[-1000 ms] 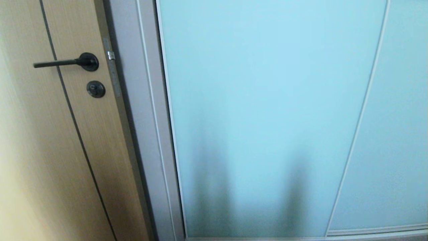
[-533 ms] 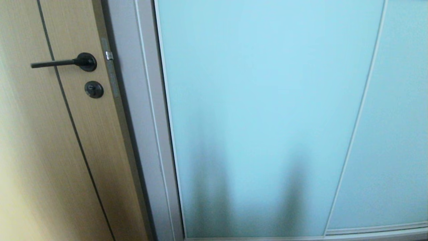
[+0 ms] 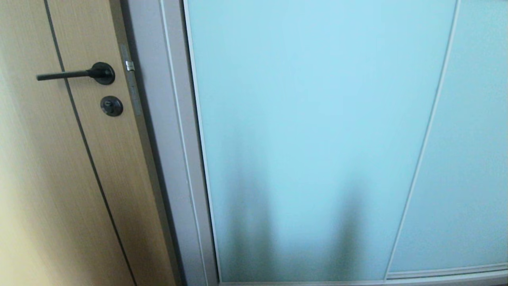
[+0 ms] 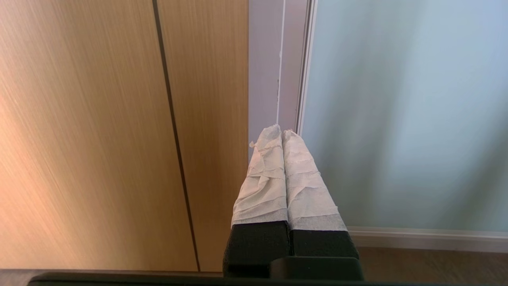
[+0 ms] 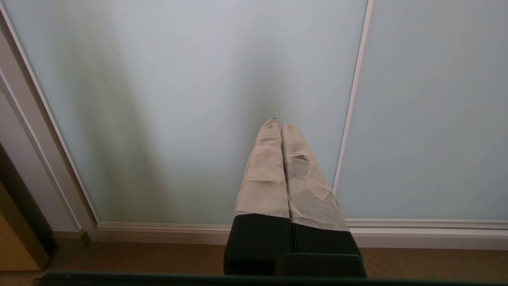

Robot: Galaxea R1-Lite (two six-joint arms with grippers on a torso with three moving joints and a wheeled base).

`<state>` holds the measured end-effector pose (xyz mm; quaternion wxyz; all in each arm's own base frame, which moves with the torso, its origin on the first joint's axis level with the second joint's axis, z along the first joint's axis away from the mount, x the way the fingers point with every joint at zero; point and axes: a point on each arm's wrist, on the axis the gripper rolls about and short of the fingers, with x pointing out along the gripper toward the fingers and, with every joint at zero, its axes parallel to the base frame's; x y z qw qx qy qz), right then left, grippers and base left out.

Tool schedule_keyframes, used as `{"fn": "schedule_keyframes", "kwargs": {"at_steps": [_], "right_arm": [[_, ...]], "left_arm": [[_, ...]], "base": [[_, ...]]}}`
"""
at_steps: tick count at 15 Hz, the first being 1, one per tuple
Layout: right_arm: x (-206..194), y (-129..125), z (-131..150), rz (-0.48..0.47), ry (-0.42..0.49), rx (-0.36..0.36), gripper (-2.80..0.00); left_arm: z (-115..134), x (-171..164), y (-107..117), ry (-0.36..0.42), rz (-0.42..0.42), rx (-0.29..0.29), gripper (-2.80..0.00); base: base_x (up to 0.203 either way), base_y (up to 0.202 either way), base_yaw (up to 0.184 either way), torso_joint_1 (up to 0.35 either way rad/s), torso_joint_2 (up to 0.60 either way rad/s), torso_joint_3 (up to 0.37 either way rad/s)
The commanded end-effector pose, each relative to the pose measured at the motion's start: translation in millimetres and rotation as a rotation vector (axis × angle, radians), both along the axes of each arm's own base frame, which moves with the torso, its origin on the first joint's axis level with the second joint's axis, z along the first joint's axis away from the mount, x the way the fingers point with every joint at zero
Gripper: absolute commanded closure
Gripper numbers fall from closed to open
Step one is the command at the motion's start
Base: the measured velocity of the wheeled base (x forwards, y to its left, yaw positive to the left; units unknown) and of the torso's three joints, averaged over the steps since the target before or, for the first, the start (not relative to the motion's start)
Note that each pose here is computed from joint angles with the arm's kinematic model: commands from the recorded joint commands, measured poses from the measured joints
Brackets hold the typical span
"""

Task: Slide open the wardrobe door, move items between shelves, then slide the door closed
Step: Open the door

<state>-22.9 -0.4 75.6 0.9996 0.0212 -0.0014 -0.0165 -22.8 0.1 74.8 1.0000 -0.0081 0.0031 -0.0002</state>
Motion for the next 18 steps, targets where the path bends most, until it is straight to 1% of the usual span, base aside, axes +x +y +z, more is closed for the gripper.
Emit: {"fn": "schedule_keyframes", "kwargs": {"at_steps": [1, 18], "right_arm": [[0.3, 0.0, -0.3, 0.000, 0.004, 0.001, 0.00], [0.3, 0.0, -0.3, -0.001, 0.004, 0.001, 0.00]], "left_arm": [[-0.4, 0.1, 0.0, 0.001, 0.000, -0.001, 0.00], [-0.4, 0.1, 0.0, 0.001, 0.000, -0.001, 0.00]], "base": [[0.000, 0.000, 0.000, 0.000, 0.00, 0.000], [0.000, 0.000, 0.000, 0.000, 0.00, 0.000]]}}
